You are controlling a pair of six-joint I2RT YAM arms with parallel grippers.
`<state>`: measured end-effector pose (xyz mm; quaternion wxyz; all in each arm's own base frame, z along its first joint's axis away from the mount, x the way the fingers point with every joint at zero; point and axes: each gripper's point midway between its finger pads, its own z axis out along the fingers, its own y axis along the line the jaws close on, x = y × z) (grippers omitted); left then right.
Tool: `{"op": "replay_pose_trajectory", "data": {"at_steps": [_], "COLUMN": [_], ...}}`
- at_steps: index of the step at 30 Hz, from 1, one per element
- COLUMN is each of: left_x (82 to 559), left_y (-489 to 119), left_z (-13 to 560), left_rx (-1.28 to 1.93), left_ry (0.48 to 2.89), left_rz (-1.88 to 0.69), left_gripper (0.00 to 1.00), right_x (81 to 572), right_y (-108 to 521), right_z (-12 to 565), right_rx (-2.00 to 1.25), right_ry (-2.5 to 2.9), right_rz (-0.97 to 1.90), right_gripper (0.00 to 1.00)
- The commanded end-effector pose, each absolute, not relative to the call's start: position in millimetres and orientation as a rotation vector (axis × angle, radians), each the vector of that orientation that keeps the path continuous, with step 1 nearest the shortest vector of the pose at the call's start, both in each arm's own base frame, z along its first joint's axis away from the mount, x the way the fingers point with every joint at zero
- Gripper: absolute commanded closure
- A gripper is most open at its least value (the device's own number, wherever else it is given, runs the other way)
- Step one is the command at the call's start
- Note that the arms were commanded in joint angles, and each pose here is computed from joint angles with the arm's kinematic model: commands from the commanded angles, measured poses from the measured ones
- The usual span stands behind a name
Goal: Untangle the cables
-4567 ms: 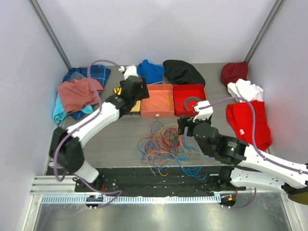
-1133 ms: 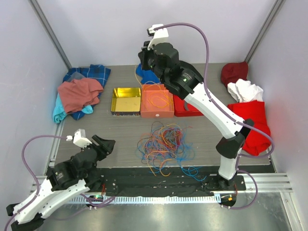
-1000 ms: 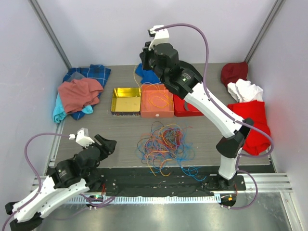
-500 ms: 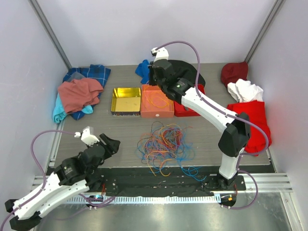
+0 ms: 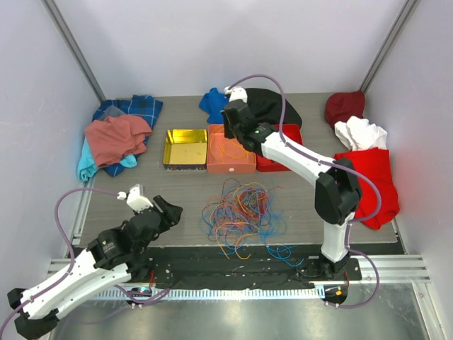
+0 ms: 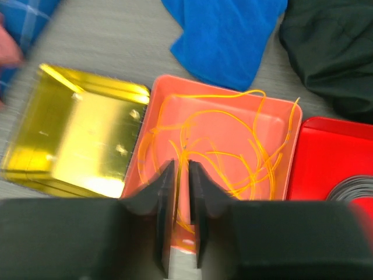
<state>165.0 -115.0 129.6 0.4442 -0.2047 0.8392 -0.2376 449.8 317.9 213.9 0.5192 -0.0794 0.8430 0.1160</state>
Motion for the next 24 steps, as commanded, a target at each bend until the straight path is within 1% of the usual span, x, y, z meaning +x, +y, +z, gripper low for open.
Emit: {"op": "replay_pose_trajectory", "data": {"at_steps": [1, 2, 4, 5, 6, 11, 16, 17, 19, 24], "left_x": [171, 171, 170, 170, 170, 170, 171, 172, 173, 175], "left_y": [-121, -122, -123, -123, -123, -123, -126, -126, -129, -136], "left_z": [135, 135, 134, 134, 134, 134, 135, 135, 135, 133], "left_rx": [-0.501, -0.500, -0.497, -0.496, -0.496, -0.494, -0.488, -0.487, -0.479, -0.465], "left_ry": [2.050, 2.051, 2.056, 2.057, 2.057, 2.056, 2.053, 2.055, 2.058, 2.074], "left_rz": [-0.618, -0.619, -0.622, -0.624, -0.624, -0.625, -0.631, -0.628, -0.628, -0.634], "left_gripper": [0.41, 0.41, 0.41, 0.41, 0.41, 0.40, 0.40, 0.40, 0.40, 0.40], "right_x": [460, 461, 464, 466, 468, 469, 460, 458, 454, 448], "right_y": [320, 319, 315, 313, 308, 290, 254, 248, 240, 231], "right_z": [200, 193, 192, 192, 194, 217, 259, 260, 268, 257], "right_rx": [-0.229, -0.232, -0.230, -0.226, -0.213, -0.142, -0.024, -0.024, -0.016, -0.036], "right_ry": [2.067, 2.082, 2.088, 2.089, 2.085, 2.041, 1.949, 1.946, 1.930, 1.953], "right_rz": [0.226, 0.200, 0.166, 0.148, 0.118, 0.048, -0.056, -0.078, -0.106, -0.148], "right_gripper": [0.65, 0.53, 0.45, 0.39, 0.37, 0.30, 0.25, 0.24, 0.24, 0.25]}}
